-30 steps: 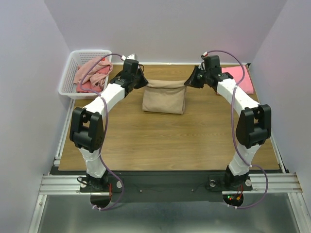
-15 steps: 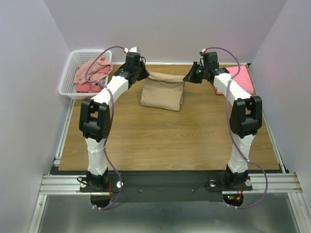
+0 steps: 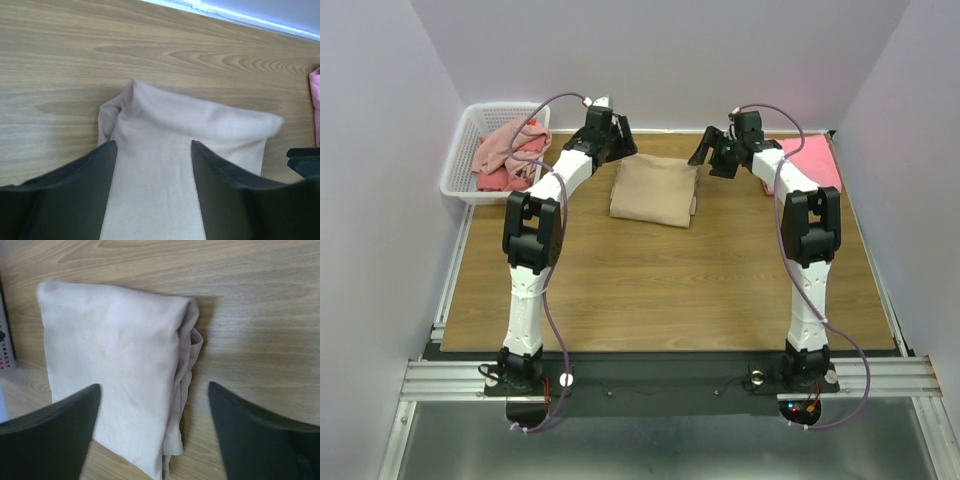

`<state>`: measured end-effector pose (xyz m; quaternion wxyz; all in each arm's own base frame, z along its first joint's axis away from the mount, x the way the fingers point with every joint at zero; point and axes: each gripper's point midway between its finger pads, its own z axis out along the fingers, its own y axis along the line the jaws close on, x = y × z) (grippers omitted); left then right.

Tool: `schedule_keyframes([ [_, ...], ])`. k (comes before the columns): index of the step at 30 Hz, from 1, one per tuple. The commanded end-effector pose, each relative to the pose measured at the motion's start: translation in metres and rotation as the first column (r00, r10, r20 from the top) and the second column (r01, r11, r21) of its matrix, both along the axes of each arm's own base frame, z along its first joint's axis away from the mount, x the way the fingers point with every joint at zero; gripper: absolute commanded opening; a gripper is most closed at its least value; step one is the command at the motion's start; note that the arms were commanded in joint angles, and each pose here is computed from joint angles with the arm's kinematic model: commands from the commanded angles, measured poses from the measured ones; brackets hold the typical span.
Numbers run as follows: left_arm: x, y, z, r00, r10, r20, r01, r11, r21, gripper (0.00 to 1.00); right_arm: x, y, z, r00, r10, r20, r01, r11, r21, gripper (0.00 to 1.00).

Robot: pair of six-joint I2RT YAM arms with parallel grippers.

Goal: Fold and stack the t-shirts
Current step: Fold the tshirt

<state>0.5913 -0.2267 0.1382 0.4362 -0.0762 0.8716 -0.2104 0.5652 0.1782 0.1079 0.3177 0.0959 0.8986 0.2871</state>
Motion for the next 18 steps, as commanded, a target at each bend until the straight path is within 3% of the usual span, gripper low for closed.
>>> schedule_keyframes([
  [1, 0.005, 0.005, 0.061, 0.991, -0.020, 0.129, 0.019, 1.000, 0.005, 0.84, 0.010, -0.002, 0.031, 0.996, 0.017, 0.091, -0.018, 1.000, 0.002, 1.00],
  [7, -0.024, 0.022, 0.027, 0.999, -0.007, 0.052, 0.003, 0.997, 0.071, 0.88, -0.019, -0.003, 0.040, 0.994, 0.071, 0.088, -0.070, 0.997, -0.009, 1.00],
  [12, -0.062, 0.031, -0.021, 0.997, 0.000, -0.075, 0.006, 0.997, 0.080, 0.88, -0.048, 0.001, 0.005, 0.996, 0.092, 0.004, -0.092, 0.995, -0.045, 1.00],
  [15, -0.088, 0.036, -0.002, 0.999, 0.001, -0.048, 0.001, 0.999, 0.042, 0.98, -0.060, 0.015, -0.012, 0.993, 0.115, -0.032, -0.117, 0.991, -0.066, 1.00],
  [18, -0.113, 0.046, 0.011, 0.999, 0.032, -0.025, -0.032, 0.999, 0.018, 0.98, -0.062, 0.022, -0.022, 0.992, 0.113, -0.055, -0.116, 0.991, -0.067, 1.00],
])
